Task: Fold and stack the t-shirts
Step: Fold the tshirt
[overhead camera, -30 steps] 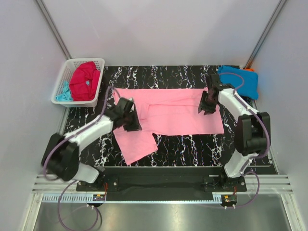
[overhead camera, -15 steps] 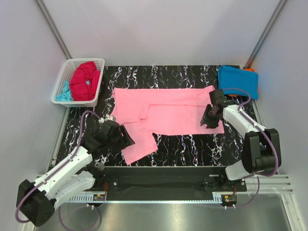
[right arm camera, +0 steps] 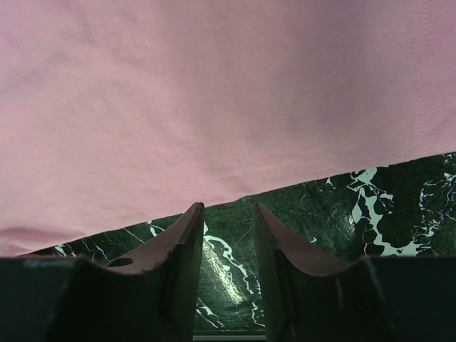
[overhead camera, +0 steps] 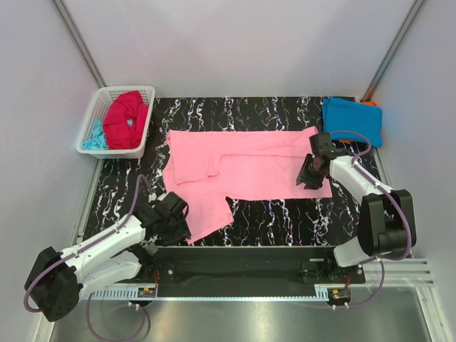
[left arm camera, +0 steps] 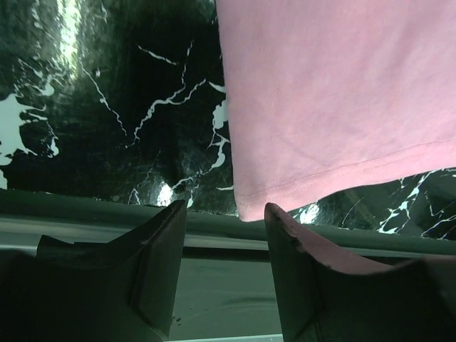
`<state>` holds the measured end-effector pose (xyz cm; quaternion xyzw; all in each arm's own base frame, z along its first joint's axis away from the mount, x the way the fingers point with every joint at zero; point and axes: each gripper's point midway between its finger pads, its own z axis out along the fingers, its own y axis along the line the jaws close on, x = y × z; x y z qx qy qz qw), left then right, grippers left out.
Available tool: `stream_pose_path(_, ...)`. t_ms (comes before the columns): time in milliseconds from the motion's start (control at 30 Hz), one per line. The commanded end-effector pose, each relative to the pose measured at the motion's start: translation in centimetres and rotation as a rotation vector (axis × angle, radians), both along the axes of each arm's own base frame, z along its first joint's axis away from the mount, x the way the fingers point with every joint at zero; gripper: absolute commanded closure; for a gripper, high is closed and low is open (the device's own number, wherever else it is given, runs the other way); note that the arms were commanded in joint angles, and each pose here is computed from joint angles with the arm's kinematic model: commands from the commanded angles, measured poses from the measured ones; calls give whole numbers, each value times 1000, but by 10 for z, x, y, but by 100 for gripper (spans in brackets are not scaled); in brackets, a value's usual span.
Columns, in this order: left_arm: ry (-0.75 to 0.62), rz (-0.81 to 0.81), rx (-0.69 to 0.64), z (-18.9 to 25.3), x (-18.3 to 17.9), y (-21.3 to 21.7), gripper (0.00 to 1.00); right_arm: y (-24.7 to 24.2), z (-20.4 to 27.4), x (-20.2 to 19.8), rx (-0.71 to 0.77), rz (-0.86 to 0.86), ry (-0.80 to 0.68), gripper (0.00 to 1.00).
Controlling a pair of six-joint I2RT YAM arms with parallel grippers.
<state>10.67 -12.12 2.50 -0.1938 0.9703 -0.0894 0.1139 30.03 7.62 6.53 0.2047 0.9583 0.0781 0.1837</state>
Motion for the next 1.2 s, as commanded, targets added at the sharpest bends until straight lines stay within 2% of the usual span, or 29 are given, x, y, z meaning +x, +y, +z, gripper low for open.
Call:
stream_pose_path(0, 10, 12, 11, -2, -2, -1, 48, -1, -1, 7, -15, -16, -23, 59)
stream_pose_path(500, 3, -12, -91, -9, 5, -34, 51, -3, -11, 2, -28, -13, -2, 59)
stream_pose_path(633, 21, -27, -71, -12, 7, -36, 64, -4, -13, 2, -35, -13, 3, 59)
stream_pose_path(733, 20, -35, -62, -11, 9, -36, 75, -7, -14, 1, -45, -18, 5, 59)
stream_pose_path(767, 20, -39, -60, -11, 9, -36, 83, -7, -14, 1, -46, -20, 4, 60)
stream_pose_path(933, 18, -41, -51, -9, 9, -35, 100, -8, -14, 1, -53, -34, 6, 60)
stream_pose_path(1167, -37, -23, 32, 12, 13, -15, 100, -29, -10, 7, -144, -153, -19, 57)
